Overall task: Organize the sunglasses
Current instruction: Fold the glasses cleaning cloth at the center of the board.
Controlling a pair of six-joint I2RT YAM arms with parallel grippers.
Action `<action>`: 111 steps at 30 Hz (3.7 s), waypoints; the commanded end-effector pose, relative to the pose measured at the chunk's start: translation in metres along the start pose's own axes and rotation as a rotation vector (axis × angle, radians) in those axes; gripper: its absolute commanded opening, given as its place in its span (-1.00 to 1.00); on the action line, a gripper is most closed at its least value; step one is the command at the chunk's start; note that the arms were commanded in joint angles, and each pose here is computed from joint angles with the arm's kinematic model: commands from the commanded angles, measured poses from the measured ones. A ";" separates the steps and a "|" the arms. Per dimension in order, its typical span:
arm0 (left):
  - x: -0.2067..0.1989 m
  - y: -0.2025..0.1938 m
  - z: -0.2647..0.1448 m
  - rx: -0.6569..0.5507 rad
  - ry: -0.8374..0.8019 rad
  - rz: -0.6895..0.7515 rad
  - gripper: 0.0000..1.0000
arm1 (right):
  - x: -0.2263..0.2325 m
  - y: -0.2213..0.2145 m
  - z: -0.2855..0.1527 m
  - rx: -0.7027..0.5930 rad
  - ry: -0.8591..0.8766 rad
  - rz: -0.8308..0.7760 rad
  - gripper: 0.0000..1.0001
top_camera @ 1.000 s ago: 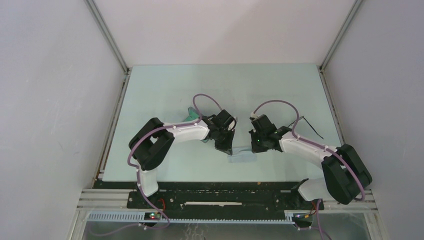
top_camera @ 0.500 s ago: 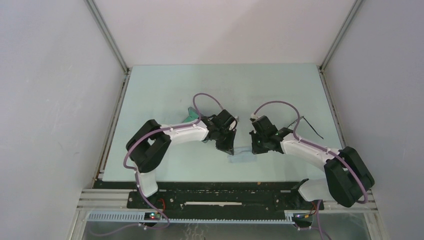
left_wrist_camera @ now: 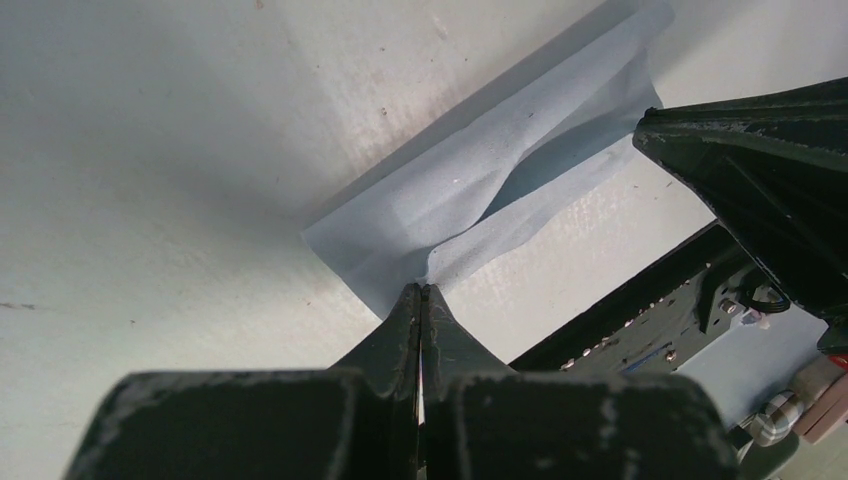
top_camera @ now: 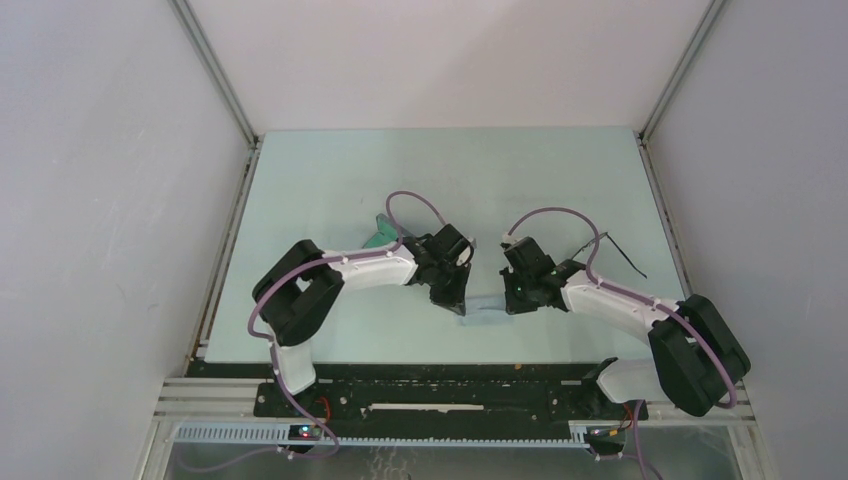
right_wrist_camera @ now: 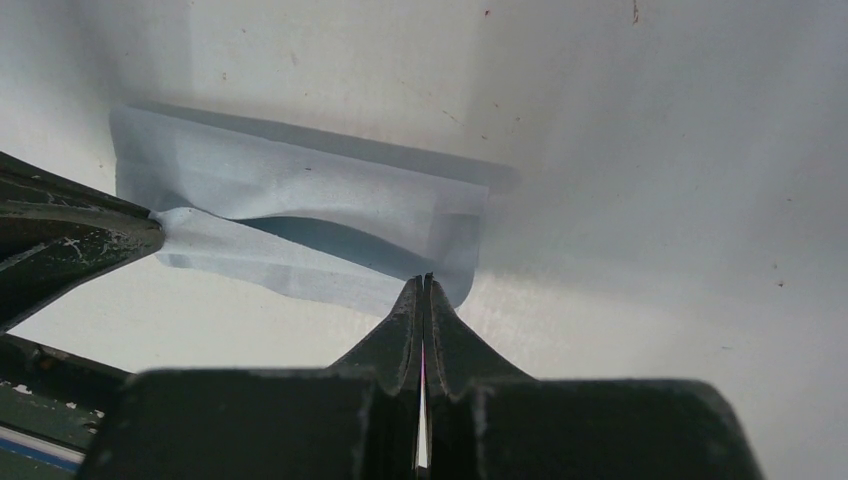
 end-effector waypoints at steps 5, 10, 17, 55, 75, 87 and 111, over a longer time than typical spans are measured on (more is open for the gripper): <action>-0.001 0.002 0.000 -0.026 0.001 -0.003 -1.00 | 0.006 0.003 -0.005 -0.034 0.017 0.005 -1.00; 0.002 0.003 -0.001 -0.035 0.024 -0.003 -0.98 | 0.011 0.001 -0.007 -0.021 0.048 -0.001 -1.00; 0.004 0.003 -0.001 -0.038 0.040 -0.006 -1.00 | 0.013 -0.003 -0.008 -0.017 0.054 -0.011 -1.00; -0.029 0.030 -0.045 -0.203 -0.054 0.017 -0.42 | 0.018 0.027 -0.017 -0.074 0.197 0.169 -0.70; -0.010 -0.014 -0.013 -0.026 -0.052 0.037 -0.61 | 0.012 0.003 -0.002 -0.015 0.119 0.183 -0.75; -0.027 0.014 -0.029 -0.128 -0.044 0.037 -0.61 | 0.003 0.016 -0.020 -0.101 0.102 0.218 -0.73; -0.010 0.037 -0.030 -0.224 0.054 -0.011 -0.63 | 0.010 0.038 -0.029 -0.193 0.140 0.298 -0.67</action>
Point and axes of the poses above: each gripper's point midway between its finger pads, its own z axis out along the fingers, its own x axis along the line the jaws close on, y = z × x, the point moved 3 cm from there along -z, back along the fingers, and after that the axes turned 2 degrees about -z, right-handed, at the moved point
